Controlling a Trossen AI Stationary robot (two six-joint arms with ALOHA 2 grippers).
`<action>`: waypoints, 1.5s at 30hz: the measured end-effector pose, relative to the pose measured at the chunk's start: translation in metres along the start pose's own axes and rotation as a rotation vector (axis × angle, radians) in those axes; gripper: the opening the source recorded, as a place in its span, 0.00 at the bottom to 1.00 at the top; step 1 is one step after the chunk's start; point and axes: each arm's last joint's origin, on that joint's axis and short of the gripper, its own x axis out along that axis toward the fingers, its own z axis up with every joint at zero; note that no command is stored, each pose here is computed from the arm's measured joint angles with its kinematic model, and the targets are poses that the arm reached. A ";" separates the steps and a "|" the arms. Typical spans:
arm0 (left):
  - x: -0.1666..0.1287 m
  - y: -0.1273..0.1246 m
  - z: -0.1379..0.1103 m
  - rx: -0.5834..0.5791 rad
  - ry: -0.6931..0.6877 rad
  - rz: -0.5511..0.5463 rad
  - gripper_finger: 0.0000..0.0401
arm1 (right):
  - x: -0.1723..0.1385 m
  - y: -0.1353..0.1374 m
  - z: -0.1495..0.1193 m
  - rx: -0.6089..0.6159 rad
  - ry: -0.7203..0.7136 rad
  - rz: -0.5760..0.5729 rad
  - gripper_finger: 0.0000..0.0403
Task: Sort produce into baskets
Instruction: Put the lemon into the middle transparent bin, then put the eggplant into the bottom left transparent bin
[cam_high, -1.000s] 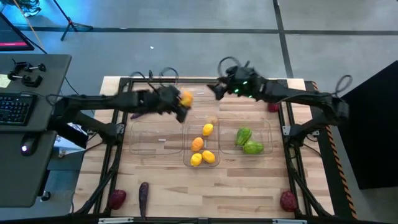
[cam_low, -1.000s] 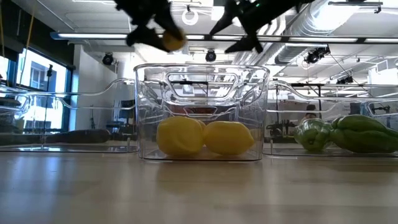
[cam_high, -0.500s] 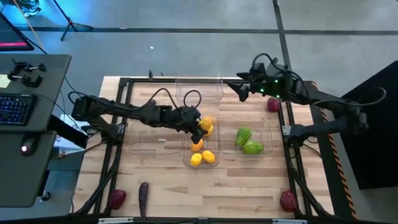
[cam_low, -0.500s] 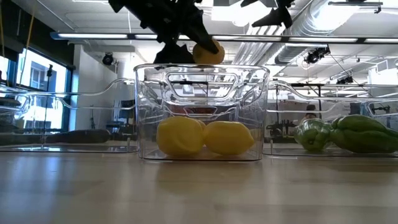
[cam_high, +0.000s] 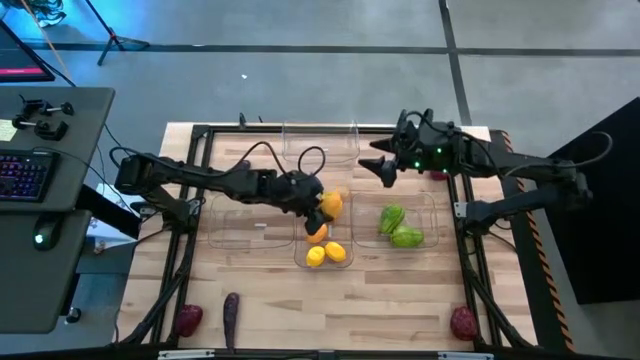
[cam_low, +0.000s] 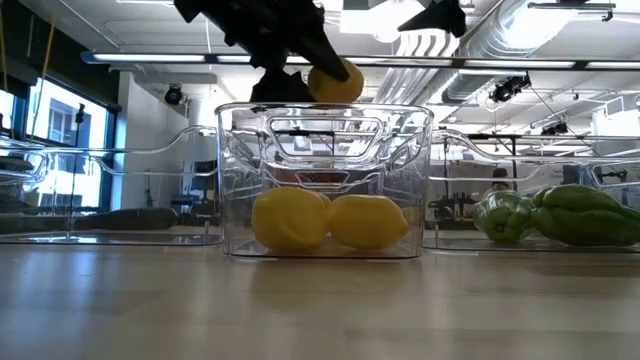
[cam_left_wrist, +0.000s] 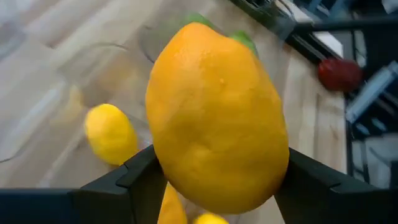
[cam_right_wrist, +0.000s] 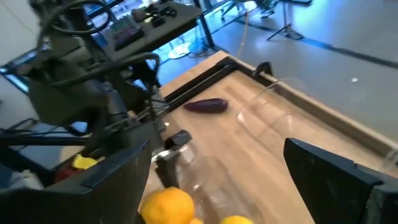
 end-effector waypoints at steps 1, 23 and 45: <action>0.000 -0.002 -0.002 0.017 0.013 -0.013 0.62 | 0.000 0.003 -0.001 0.008 0.003 0.010 0.88; -0.099 -0.020 0.000 0.270 -0.162 0.182 0.77 | -0.012 0.019 -0.044 0.170 0.284 -0.108 0.88; -0.147 0.034 0.007 -0.233 -0.164 0.510 0.77 | 0.003 0.014 -0.085 0.168 0.359 -0.127 0.88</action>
